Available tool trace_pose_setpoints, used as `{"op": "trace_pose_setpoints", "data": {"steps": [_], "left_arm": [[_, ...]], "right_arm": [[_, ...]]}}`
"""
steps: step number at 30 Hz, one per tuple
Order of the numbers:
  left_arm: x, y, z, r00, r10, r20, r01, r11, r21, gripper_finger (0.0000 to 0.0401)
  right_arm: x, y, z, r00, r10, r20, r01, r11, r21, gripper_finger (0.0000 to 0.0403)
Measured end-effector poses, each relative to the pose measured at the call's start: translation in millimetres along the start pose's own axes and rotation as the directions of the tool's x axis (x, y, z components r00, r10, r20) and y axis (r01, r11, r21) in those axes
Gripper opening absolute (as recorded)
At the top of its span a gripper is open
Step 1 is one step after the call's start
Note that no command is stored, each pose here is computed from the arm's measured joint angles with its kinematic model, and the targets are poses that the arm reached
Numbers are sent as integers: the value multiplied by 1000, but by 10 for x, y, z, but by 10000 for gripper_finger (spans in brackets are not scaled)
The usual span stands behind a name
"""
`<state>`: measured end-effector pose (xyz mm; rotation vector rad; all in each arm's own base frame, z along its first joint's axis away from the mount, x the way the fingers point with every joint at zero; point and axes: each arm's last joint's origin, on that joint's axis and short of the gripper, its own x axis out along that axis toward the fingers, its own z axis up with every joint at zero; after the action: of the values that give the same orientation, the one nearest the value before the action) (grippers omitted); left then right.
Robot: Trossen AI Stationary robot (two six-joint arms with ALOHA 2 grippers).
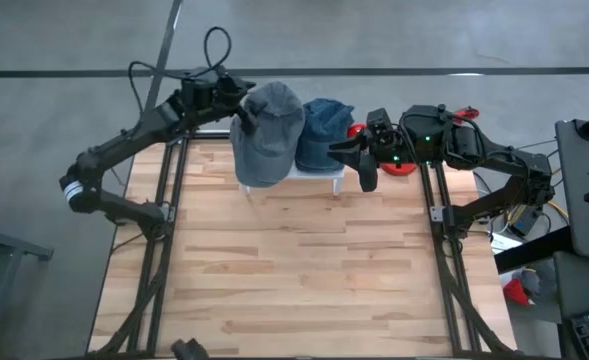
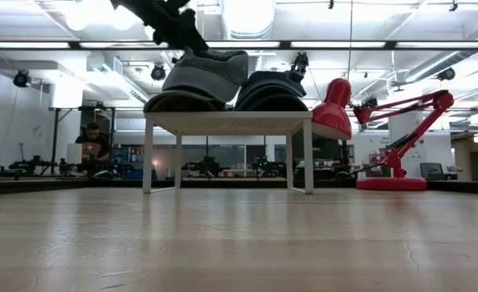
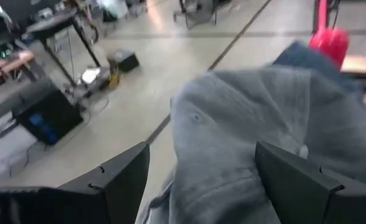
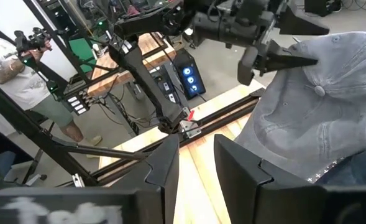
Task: Pick & Place hat
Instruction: Stack the gray cap on top of the gray cap on the shelf, then return to Home Position
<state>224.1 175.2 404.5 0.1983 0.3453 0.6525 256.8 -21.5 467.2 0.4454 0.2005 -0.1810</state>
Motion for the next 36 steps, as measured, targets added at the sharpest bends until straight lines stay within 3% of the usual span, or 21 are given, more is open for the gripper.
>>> {"op": "trace_pose_setpoints", "data": {"steps": [9,18,28,31,36], "left_arm": [[136,-43,-215,976,16,-218,-13,1000,12,296],[107,-35,-206,973,34,-226,-35,999,1,296],[-297,95,141,989,114,-93,-116,993,-15,296],[-527,94,225,997,59,-49,-63,994,-86,296],[-853,29,174,988,-152,-26,146,978,-151,296]], "right_arm": [[0,0,-1,1000,1,-1,-1,1000,0,102],[0,1,-3,1000,1,-3,-1,1000,0,108],[0,-1,-6,1000,-1,-7,1,1000,14,89],[-9,-17,-35,999,-17,-37,17,1000,-8,84],[-94,-91,-81,986,-155,-65,148,984,-102,75]]}}
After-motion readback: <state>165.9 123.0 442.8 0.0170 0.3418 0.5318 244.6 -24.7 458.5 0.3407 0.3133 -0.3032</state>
